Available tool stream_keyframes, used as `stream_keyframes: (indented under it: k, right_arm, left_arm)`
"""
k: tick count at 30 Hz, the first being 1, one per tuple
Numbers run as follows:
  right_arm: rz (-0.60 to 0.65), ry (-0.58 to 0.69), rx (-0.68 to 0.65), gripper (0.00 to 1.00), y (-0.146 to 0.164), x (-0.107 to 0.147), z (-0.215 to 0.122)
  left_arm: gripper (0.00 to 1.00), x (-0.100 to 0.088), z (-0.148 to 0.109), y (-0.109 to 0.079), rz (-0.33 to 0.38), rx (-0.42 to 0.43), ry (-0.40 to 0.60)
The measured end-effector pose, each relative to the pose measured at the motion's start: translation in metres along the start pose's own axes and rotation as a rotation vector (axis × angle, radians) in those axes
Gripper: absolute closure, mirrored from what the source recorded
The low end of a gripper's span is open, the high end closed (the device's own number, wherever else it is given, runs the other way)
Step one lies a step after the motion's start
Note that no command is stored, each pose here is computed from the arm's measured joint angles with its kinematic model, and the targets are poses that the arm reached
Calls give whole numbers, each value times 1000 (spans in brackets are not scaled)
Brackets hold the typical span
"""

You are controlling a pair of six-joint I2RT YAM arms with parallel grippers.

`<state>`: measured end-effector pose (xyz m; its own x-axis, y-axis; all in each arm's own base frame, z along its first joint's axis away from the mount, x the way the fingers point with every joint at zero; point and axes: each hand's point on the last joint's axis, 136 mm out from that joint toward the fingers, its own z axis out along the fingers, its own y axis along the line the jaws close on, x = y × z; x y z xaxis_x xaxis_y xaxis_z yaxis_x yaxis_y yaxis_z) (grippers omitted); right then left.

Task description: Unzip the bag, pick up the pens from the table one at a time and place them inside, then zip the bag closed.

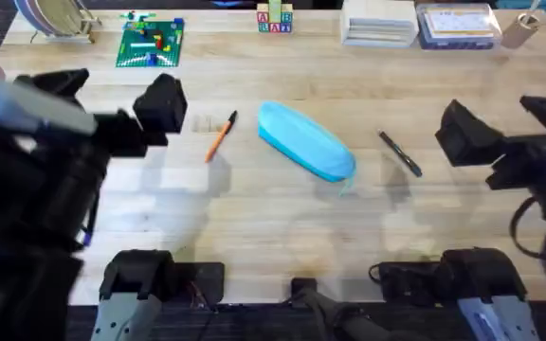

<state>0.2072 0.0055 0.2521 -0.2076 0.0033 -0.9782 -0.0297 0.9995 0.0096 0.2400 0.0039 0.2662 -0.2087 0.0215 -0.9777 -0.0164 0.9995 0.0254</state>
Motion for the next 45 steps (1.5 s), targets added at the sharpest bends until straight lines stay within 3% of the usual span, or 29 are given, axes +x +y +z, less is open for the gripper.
stream_keyframes:
  k: [9,21,35,45]
  right_arm:
    - [8,179,1,5,0,-18,0]
    - [28,452,2,4,1,-19,0]
    - [83,807,-2,4,5,18,9]
    - [116,884,-34,5,12,30,17]
  left_arm:
    - [9,-8,32,-9,25,59,263]
    - [10,-16,69,-14,19,96,499]
    - [8,-4,84,-22,5,138,579]
    - [7,-2,83,-23,3,145,585]
